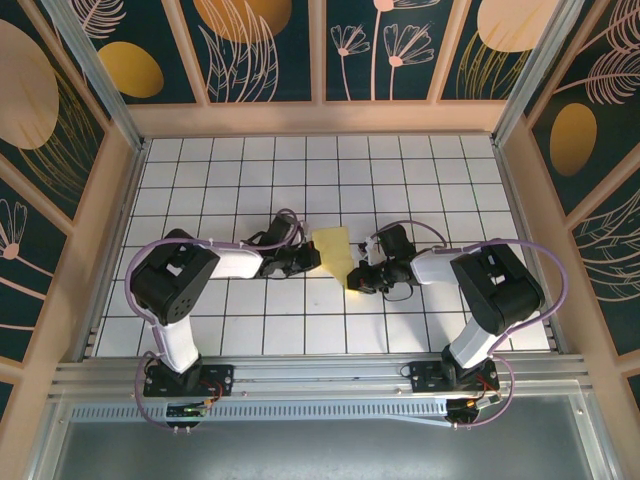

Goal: Fold a paper plane with a square sheet of paper (fold left side to right side)
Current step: Third fold the triangle at the center of the table.

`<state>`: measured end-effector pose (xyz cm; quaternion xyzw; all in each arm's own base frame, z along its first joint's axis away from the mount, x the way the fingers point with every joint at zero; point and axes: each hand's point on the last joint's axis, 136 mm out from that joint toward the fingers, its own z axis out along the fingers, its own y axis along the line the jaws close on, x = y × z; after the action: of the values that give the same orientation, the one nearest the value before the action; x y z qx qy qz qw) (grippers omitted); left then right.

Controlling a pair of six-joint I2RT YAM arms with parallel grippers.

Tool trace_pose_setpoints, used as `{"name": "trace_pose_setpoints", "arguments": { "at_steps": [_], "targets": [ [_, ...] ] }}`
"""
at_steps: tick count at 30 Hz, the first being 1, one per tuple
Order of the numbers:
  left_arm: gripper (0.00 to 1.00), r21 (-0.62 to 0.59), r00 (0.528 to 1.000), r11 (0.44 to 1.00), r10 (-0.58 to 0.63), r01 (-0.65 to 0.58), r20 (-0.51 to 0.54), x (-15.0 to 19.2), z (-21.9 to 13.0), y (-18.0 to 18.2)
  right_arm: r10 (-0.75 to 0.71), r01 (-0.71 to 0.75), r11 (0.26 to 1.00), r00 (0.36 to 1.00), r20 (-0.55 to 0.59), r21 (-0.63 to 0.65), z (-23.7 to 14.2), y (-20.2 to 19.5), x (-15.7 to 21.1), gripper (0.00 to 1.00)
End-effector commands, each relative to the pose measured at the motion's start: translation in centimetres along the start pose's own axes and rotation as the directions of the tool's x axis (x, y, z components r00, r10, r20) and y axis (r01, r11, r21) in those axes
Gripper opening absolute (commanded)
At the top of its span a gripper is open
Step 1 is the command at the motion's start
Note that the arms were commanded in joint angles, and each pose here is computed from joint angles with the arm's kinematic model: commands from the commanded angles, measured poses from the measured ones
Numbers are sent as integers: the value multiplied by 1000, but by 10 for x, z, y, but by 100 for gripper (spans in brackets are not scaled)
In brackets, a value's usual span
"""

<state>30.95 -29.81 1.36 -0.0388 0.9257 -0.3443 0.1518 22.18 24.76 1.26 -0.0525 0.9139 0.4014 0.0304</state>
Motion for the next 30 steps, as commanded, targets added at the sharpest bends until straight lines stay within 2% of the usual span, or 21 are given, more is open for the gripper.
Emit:
{"name": "trace_pose_setpoints", "arguments": {
  "at_steps": [1,11,17,20,24,30],
  "targets": [
    [0,-146,998,989,-4,13,63,-11,-8,43,100,-85,977,993,-64,196,6,-51,31,0],
    [1,-135,993,990,43,-28,108,-33,-19,30,98,-85,978,993,-60,190,6,-49,30,0],
    [2,-112,977,991,89,-68,196,-49,-53,7,93,-82,980,994,-51,183,6,-46,26,0],
    [3,-50,971,994,103,-94,217,-50,-66,-10,92,-82,980,995,-47,182,6,-46,26,0],
    [3,74,979,990,102,-117,174,-35,-66,-33,89,-80,980,995,-42,185,6,-46,24,0],
    [2,104,984,980,163,-170,70,0,-40,-58,92,-82,978,995,-41,194,6,-49,25,0]
  ]
}}
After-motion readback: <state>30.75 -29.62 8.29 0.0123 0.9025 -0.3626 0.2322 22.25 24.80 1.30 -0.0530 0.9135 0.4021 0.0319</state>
